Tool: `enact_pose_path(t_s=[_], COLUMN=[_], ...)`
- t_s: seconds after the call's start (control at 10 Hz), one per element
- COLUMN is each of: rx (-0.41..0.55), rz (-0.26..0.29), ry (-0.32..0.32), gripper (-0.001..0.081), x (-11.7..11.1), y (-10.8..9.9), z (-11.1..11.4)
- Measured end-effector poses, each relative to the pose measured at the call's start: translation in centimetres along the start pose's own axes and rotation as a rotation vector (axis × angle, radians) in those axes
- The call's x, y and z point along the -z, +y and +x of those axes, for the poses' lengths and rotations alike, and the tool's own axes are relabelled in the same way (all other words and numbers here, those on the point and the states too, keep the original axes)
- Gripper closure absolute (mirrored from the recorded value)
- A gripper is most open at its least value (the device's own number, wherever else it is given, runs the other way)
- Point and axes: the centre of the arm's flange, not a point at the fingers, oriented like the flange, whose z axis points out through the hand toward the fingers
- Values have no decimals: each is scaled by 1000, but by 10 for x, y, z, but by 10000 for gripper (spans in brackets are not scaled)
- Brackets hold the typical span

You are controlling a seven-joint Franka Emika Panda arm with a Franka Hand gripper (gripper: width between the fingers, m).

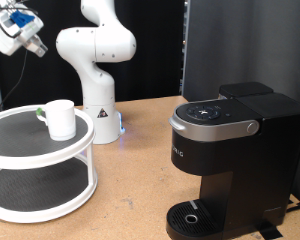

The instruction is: Make a cup of coffee with the keurig machine

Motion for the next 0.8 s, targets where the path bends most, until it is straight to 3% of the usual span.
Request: enact_pose_path(t_s=[0.8], rx=[32], rz=[-67], ry=[27], gripper=[804], x=[-39], y=[25], z=[-30])
